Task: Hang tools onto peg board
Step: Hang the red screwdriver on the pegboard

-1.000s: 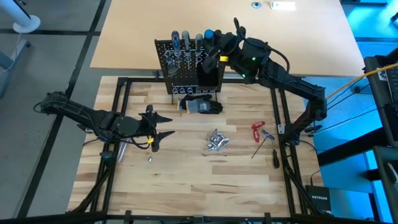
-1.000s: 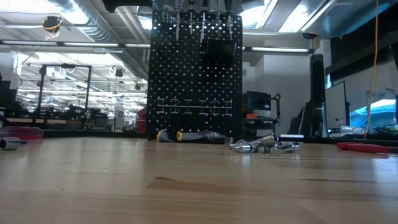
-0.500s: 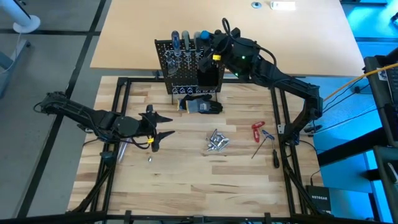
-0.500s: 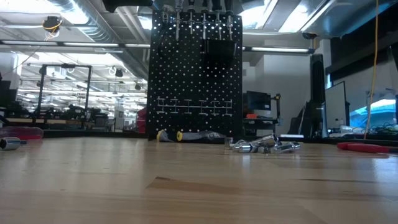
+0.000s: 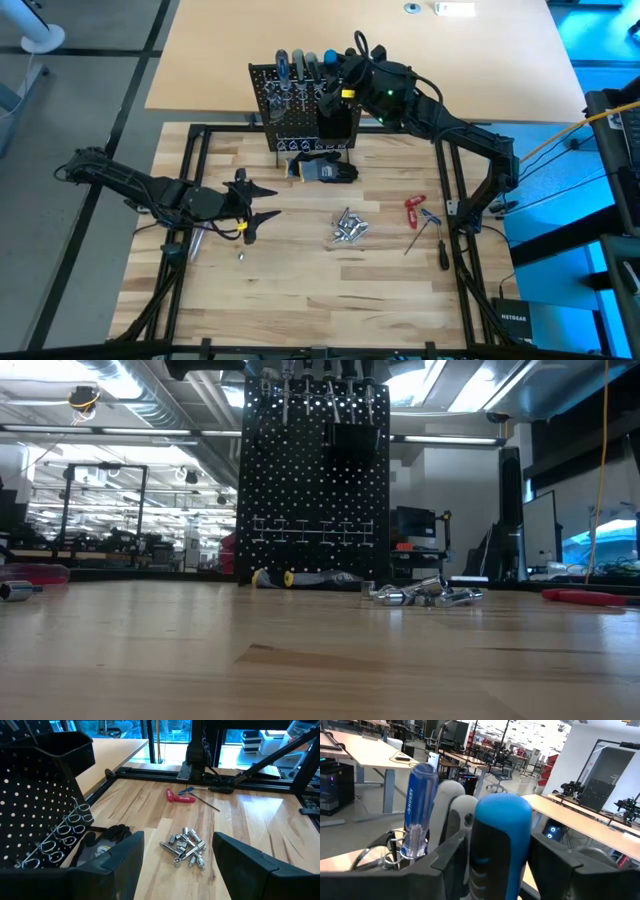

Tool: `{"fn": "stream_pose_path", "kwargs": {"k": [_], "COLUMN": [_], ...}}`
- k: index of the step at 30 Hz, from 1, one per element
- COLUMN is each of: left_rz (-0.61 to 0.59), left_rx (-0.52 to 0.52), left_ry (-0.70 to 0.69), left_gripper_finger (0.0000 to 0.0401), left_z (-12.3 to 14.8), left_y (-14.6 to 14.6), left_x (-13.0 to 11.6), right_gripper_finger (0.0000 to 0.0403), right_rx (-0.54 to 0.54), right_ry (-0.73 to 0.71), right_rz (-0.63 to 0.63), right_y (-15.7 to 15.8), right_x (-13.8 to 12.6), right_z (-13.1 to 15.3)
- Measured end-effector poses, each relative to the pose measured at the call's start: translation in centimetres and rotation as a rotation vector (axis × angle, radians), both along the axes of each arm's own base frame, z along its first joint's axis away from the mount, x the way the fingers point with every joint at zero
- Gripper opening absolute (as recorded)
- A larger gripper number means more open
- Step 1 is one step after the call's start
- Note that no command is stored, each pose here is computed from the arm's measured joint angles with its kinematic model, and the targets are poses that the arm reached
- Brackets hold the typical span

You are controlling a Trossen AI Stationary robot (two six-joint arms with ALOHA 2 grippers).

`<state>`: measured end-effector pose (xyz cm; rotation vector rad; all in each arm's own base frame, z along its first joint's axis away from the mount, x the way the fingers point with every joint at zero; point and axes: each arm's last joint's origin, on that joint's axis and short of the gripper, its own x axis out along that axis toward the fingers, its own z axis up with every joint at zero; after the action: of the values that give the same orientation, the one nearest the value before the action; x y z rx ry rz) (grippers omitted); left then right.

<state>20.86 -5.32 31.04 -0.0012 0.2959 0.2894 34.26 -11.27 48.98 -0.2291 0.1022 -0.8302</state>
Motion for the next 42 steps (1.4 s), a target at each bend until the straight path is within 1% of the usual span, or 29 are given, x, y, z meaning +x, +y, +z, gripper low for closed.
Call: {"fn": "stream_pose_path", "kwargs": {"k": [4,6,13,17,20,23,26,28,32,35,37,42], "left_rz": [0.001,0.0,0.002,0.004,0.005,0.006,0.008,0.008,0.012,0.014,0.012,0.003], "left_rx": [0.0,0.001,-0.005,-0.01,-0.01,-0.013,-0.018,-0.017,-0.019,-0.022,-0.016,0.009], "left_ry": [0.002,0.004,0.002,0.008,0.014,0.013,0.011,0.015,0.036,0.047,0.047,0.063], "left_gripper_finger": [0.0226,0.0226,0.0226,0.0226,0.0226,0.0226,0.0226,0.0226,0.0226,0.0226,0.0226,0.0226], "left_z": [0.0,0.0,0.0,-0.1,-0.2,-0.2,-0.2,-0.3,-0.8,-1.2,-1.4,-1.9], "left_y": [0.0,0.0,0.0,0.0,0.0,0.0,0.0,0.0,-0.2,-0.4,-0.5,-0.7], "left_x": [0.0,0.0,0.0,0.0,-0.1,-0.1,-0.1,0.1,0.6,1.1,1.5,2.1], "right_gripper_finger": [0.023,0.024,0.0252,0.0252,0.0252,0.0253,0.0253,0.0253,0.0253,0.0253,0.0253,0.0253], "right_rx": [0.003,-0.014,-0.083,-0.086,-0.082,-0.053,0.029,0.087,0.202,0.281,0.305,0.318], "right_ry": [0.013,0.021,0.038,0.048,0.119,0.235,0.312,0.371,0.499,0.555,0.573,0.626], "right_rz": [0.009,0.021,0.043,0.126,0.216,0.313,0.396,0.42,0.425,0.41,0.401,0.339], "right_y": [0.3,0.8,4.3,7.3,9.9,12.4,14.4,15.3,16.7,17.5,18.2,19.5], "right_x": [0.0,-0.2,-2.0,-3.5,-4.8,-6.3,-7.7,-8.3,-9.3,-9.7,-9.7,-9.8], "right_z": [0.0,0.2,2.1,3.0,3.1,2.3,1.4,0.6,-1.2,-2.5,-3.6,-7.0]}}
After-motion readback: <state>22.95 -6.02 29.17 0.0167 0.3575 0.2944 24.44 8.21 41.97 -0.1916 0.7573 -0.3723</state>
